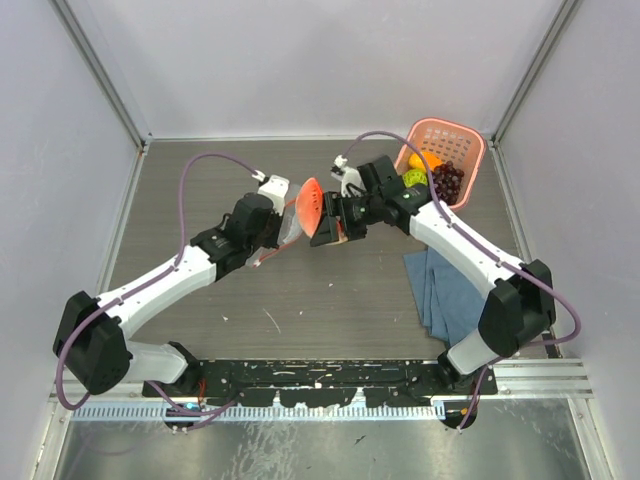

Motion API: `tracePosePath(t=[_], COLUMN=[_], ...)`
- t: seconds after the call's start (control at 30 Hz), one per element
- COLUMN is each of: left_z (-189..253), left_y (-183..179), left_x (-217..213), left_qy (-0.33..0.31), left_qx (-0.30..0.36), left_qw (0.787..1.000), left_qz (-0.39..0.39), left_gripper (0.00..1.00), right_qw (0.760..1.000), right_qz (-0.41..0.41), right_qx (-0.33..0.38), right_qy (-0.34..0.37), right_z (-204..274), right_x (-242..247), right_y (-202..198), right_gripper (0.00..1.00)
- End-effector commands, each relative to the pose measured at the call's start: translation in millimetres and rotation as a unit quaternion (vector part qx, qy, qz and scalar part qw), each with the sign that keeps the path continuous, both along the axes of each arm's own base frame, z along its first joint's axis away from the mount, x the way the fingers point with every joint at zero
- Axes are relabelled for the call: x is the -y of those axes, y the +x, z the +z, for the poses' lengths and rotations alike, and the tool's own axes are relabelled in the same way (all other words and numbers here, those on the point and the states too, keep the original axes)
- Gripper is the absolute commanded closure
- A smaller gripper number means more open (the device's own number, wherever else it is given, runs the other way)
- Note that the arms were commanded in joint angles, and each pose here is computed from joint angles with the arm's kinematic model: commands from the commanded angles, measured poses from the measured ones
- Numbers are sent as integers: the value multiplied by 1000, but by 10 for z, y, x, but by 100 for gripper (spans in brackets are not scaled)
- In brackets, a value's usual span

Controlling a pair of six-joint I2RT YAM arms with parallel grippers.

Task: Place the food in the zip-top bag and seal the zipper
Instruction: Place the fake fruit in the zipper food storage bag.

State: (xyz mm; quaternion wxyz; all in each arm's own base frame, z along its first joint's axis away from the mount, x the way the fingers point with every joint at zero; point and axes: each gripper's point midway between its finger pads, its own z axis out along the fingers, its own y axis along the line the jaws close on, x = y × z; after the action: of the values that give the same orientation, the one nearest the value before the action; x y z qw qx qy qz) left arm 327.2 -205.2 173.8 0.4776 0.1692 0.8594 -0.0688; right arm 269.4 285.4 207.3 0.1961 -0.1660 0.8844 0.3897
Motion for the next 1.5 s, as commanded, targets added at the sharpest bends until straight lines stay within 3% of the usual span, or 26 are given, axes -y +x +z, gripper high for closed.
tracePosePath(t=[0.0, 0.63, 0.93, 1.2, 1.47], left_z=[276, 626, 646, 594, 556], left_y=[81, -65, -153, -71, -232], left_x=[125, 223, 382, 347, 521], left_qy=[-38, -120, -138, -117, -128], left_qx=[53, 74, 65, 55, 36], left_qw=[998, 989, 985, 990, 986], left_qz=[-17, -34, -80, -56, -104], left_gripper=[100, 100, 100, 100, 100], right_qw=[997, 994, 990, 988, 992], right_qz=[33, 62, 88, 115, 77], right_qx=[6, -73, -93, -91, -70], right_qy=[73, 61, 60, 51, 69], right_z=[187, -549, -664, -663, -519], right_x=[-300, -404, -478, -554, -651], right_y=[-66, -187, -274, -393, -213], right_gripper=[91, 91, 91, 90, 87])
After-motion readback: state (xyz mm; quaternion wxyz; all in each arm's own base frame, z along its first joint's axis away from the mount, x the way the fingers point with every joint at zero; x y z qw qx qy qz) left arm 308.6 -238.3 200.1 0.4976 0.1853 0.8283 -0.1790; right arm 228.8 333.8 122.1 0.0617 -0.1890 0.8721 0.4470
